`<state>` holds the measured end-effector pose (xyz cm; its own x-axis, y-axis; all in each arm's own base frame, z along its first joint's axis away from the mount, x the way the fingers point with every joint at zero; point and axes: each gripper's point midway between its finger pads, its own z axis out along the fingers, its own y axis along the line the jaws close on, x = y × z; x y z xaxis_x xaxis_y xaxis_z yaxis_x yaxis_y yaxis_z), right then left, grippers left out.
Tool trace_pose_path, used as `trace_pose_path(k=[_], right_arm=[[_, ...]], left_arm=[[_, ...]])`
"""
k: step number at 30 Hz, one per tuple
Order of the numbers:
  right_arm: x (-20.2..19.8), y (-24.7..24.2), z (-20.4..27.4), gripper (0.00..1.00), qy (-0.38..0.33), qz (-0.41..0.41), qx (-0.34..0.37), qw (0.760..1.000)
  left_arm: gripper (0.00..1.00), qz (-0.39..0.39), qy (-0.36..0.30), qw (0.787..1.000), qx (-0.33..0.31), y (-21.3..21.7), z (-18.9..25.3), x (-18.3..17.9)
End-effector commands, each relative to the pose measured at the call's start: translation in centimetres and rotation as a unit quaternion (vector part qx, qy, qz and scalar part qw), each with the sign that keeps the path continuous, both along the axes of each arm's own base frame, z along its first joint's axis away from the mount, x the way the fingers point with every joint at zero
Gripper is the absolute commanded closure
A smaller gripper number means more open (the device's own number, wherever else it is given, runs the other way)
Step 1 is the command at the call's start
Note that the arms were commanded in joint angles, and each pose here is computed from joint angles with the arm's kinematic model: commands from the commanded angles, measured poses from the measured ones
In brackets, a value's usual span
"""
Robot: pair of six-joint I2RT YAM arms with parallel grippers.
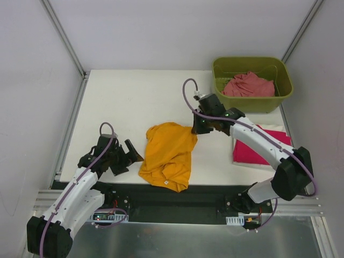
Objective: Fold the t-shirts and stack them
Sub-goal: Flatten out the tshirt
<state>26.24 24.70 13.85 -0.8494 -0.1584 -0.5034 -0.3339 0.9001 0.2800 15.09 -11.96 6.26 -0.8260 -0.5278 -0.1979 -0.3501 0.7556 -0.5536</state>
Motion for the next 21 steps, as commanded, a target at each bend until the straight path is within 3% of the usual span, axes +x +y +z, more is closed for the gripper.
trace_pose_path(k=[1, 5, 9, 16, 21], right_arm=[[2.8, -2.4, 5.5, 0.97, -0.061, -0.073, 0.038, 0.995], [5.3, -6.5, 6.6, 0.97, -0.076, -0.163, 0.048, 0.982], [5.7, -9.5, 7.2, 0.97, -0.090, -0.204, 0.042, 0.974], [4.8, -11.7, 7.0, 0.96, -0.101, -0.211, 0.025, 0.972], [4.2, -11.9, 6.6, 0.96, -0.098, -0.207, 0.026, 0.973]], left_arm=[[0.01, -0.028, -0.003, 0.999, -0.016, -0.7, 0.1, -0.5], [0.01, -0.048, -0.015, 0.998, -0.029, -1.3, -0.6, -0.7], [0.05, -0.062, -0.016, 0.996, -0.061, -2.6, -0.8, -0.5], [0.27, -0.069, 0.002, 0.996, -0.056, -3.8, -2.2, 0.2], [0.49, -0.075, -0.007, 0.997, -0.002, -4.3, -2.4, 2.1]])
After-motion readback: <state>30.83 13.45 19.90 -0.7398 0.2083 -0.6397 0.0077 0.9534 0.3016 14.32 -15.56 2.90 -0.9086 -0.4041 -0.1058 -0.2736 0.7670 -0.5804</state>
